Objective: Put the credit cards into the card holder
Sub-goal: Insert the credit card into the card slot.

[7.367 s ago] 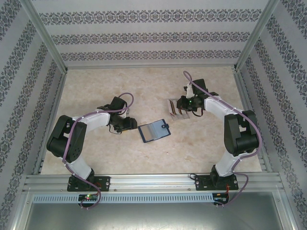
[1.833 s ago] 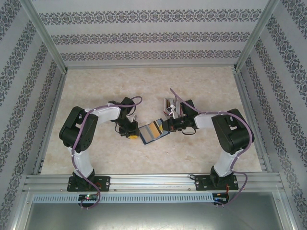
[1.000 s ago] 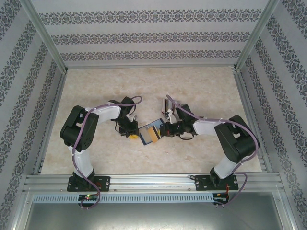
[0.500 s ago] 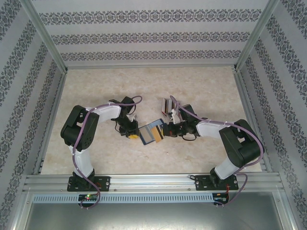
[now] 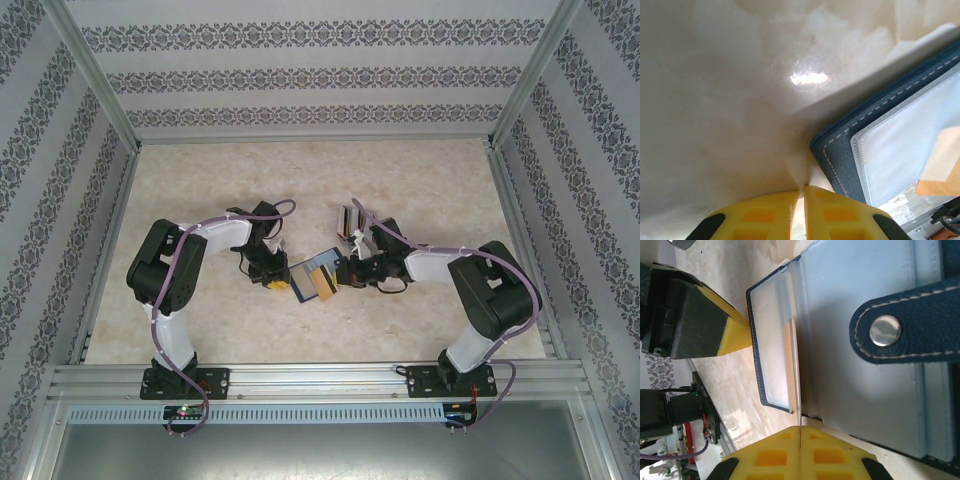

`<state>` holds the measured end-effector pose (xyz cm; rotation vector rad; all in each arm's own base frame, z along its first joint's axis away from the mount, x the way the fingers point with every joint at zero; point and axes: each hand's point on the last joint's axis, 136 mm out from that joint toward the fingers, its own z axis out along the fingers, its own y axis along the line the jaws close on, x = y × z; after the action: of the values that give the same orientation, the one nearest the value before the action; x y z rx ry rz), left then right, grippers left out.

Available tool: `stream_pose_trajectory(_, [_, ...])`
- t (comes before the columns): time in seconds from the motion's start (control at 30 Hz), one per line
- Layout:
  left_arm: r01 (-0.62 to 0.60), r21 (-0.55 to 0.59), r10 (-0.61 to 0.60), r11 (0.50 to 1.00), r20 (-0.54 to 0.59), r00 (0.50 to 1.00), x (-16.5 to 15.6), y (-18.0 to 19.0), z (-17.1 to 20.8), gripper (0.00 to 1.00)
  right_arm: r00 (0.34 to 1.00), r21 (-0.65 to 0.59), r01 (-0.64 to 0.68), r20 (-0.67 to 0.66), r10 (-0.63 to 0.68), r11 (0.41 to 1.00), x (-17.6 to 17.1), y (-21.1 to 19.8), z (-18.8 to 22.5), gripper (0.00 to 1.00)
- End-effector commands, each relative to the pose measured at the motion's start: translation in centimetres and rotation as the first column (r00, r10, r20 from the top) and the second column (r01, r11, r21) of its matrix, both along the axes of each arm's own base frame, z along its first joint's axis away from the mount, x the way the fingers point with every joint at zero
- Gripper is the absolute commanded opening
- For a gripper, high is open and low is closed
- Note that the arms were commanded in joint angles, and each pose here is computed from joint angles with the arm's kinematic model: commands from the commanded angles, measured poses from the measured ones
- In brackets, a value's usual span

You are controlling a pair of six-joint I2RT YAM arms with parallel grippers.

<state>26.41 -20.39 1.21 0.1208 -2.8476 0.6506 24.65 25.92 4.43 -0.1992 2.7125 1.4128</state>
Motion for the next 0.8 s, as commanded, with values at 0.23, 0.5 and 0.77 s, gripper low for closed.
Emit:
stream_pose_trajectory(0.23, [-0.018,0.115,-0.001,0.993,0.156,0.988,4.5,2.1,-3.9,0.15,0.999,0.011,0.004,-0.043,-0.003,1.000,1.5,1.3,-0.2,0.00])
stream_pose_trajectory(0.5, [-0.017,0.110,0.000,0.994,0.155,0.988,4.4,2.1,-4.0,0.15,1.000,0.016,-0.019,-0.023,0.019,1.000,2.7,1.9,0.4,0.00])
stream_pose_trajectory(0.77, [-0.028,0.109,0.012,0.994,0.149,0.989,4.2,2.1,-4.0,0.15,0.997,0.026,-0.056,-0.046,0.058,0.998,2.4,3.0,-0.2,0.00])
